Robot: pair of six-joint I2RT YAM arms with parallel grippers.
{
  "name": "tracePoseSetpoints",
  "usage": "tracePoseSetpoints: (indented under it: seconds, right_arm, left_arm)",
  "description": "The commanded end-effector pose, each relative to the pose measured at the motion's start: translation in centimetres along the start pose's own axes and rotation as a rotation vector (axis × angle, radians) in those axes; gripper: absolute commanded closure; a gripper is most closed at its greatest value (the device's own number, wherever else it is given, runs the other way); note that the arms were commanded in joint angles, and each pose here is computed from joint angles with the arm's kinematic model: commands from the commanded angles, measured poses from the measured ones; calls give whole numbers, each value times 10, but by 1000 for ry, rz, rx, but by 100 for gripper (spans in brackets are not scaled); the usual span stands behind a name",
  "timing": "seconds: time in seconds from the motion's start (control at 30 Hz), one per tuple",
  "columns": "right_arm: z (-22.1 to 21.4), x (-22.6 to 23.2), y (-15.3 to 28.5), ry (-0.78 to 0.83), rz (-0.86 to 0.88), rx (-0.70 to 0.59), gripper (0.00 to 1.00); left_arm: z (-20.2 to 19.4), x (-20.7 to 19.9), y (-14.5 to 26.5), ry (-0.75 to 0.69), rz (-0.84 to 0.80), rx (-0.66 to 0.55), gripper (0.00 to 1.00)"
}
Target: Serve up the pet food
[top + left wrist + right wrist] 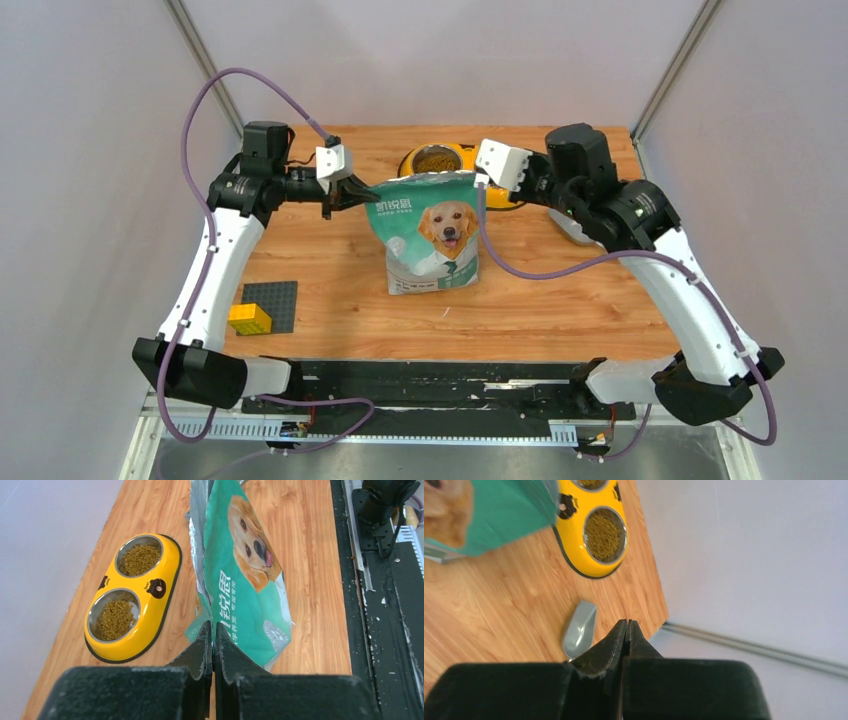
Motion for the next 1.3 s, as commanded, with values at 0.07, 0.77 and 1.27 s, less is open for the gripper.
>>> tracePoseSetpoints:
  seconds: [0.07, 0.77, 1.27]
  right_arm:
    - [-9, -14, 28, -28, -88, 4, 100]
    - [130, 11, 43, -151, 271, -806, 27]
    - [181, 47, -45, 3, 391, -752, 31]
  left_arm:
    - [23, 7, 11, -38, 33, -30, 77]
    - [25, 10, 8, 48, 75, -78, 36]
    - [13, 8, 4, 73, 43, -58, 69]
Point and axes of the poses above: each gripper's point midway between its finger pads, its own y axis back along the fingers, its own x axis along the line the jaws close on, z = x × y, the point moved 3 cm from there along y, back along the fingers
